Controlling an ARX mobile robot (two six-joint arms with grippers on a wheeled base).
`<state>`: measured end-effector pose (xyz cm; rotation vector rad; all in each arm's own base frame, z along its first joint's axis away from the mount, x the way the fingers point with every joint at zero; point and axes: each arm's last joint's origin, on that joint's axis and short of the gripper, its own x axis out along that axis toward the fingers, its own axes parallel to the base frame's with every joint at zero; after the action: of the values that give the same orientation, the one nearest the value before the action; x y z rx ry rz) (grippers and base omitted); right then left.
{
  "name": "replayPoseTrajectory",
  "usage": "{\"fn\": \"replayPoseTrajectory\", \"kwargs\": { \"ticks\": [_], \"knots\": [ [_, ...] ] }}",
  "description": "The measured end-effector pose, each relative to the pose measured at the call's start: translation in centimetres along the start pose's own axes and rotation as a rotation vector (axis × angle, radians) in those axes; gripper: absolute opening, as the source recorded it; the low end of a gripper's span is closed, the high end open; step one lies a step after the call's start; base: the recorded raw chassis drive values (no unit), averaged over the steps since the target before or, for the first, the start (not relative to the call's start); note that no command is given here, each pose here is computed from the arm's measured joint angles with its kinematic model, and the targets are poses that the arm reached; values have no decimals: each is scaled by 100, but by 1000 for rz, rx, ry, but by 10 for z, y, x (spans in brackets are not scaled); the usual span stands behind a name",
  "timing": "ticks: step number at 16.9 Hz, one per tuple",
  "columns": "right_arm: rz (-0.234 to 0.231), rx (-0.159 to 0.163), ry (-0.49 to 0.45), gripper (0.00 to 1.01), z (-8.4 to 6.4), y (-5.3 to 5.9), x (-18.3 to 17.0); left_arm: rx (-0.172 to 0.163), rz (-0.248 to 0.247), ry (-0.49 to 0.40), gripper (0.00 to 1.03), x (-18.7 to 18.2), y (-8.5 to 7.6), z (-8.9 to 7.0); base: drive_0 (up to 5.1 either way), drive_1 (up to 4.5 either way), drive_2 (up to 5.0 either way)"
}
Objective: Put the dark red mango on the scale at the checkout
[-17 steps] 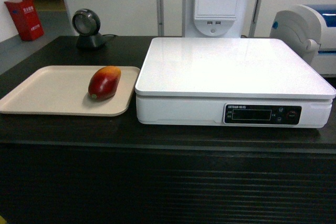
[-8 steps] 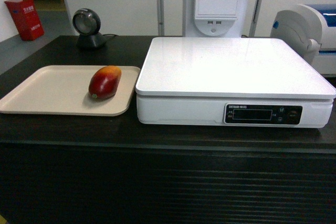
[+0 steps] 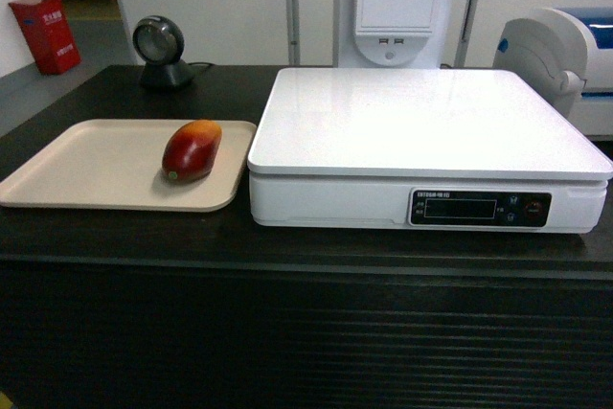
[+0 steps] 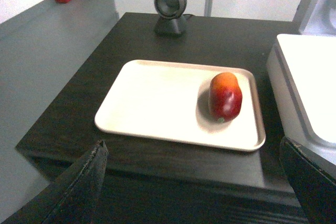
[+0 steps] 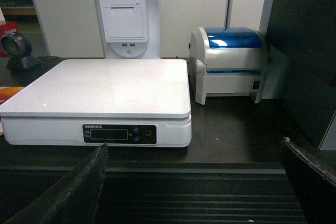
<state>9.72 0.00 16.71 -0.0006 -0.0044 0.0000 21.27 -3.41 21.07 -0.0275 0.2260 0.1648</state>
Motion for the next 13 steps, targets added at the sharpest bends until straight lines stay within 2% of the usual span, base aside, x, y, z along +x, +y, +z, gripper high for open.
{"fn": "replayPoseTrajectory", "kwargs": {
  "ticks": [3,4,5,6,9,11,13],
  "knots": [
    [0,0,0,98,0,0,0,3,-100,60,98,72,12,17,0,0,0],
    [0,0,0,98,0,0,0,7,-140,106,98,97,15,18,0,0,0],
    [0,0,0,98,0,0,0,-2,-194,158,98,124,16,17,0,0,0],
    [0,0,0,98,0,0,0,-7,-228,190,98,147,14,16,0,0,0],
    [0,0,0,98,0,0,0,1,-277,280,98,208,8,6,0,0,0],
    [0,0,0,98,0,0,0,20,-297,316,98,235,1,-2,0,0,0],
    [0,0,0,98,0,0,0,56,-320,332,98,250,-10,-7,0,0,0]
  ]
}}
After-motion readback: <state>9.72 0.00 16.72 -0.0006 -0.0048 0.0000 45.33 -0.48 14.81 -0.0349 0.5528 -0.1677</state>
